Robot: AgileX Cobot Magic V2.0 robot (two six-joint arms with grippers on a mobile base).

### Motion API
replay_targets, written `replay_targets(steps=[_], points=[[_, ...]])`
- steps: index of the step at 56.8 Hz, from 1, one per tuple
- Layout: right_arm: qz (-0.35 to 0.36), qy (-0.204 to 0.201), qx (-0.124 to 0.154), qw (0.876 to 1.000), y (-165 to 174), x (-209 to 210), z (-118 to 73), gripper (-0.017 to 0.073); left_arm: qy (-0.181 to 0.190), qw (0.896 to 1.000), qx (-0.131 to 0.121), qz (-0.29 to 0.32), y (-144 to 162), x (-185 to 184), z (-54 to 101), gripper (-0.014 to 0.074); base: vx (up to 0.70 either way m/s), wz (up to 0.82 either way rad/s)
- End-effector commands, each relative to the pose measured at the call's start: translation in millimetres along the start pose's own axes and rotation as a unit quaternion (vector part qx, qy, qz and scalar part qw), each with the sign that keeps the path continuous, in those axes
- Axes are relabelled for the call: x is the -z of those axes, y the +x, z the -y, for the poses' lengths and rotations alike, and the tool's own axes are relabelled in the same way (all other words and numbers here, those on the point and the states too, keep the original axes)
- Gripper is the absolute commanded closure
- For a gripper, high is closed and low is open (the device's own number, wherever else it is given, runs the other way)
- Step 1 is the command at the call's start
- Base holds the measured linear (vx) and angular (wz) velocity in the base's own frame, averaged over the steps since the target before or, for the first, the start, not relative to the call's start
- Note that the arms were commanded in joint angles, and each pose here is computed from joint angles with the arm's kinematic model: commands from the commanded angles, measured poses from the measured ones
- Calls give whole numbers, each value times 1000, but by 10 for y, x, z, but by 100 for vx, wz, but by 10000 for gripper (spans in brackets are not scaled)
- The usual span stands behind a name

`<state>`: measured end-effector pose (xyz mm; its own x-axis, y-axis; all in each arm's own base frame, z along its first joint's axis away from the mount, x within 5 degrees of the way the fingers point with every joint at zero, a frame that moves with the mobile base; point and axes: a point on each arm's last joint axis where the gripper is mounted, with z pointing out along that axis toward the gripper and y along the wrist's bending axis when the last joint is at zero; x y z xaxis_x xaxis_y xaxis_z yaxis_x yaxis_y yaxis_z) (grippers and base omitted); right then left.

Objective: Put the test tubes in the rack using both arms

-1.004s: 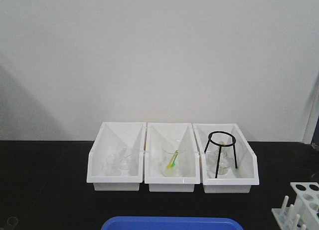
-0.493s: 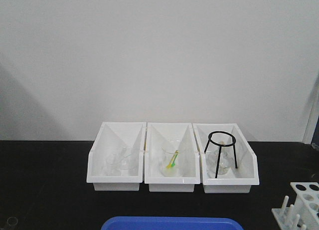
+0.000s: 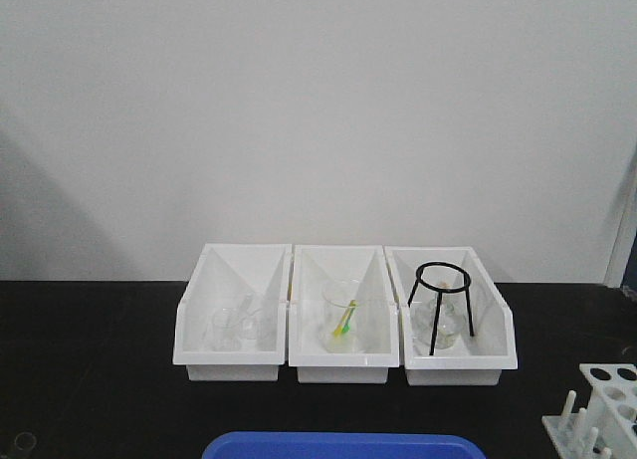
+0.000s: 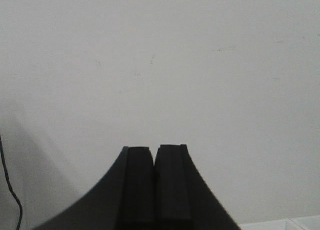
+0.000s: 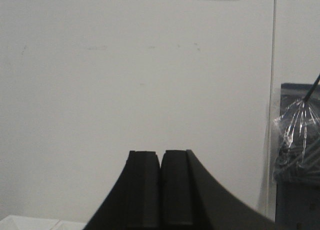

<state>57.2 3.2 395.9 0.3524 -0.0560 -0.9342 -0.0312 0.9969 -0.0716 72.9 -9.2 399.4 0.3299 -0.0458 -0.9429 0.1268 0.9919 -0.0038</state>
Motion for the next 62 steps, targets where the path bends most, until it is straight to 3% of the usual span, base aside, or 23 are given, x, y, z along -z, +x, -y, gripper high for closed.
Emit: replay_targets(steps=[1,16,28,33,38,44,52,62], points=[[23,-5,17,1000,-232,-313,4,566,-1,1000,-1,-4,-157,-361,-2,611,0,0],[-39,-10,0,999,-39,-762,-11,565,-1,997,-4,-75,73,-887,-4,603,0,0],[-66,-7,-5,998,31,-798,-8,506,3,995,-9,-95,170,-969,7,509,0,0],[-72,-6,-5,997,43,-796,-6,434,6,995,-34,-94,169,-969,8,438,0,0],[-78,-5,-5,997,53,-795,-4,323,13,991,-90,-97,174,-968,10,335,0,0],[-86,-4,-5,996,70,-792,-2,140,18,986,-135,-97,177,-968,11,183,0,0],[-85,-4,-5,996,69,-792,-2,-57,19,984,-148,-98,180,-967,11,39,0,0],[-85,-4,-5,996,69,-792,-2,-125,17,988,-130,-82,151,-973,15,-6,0,0]])
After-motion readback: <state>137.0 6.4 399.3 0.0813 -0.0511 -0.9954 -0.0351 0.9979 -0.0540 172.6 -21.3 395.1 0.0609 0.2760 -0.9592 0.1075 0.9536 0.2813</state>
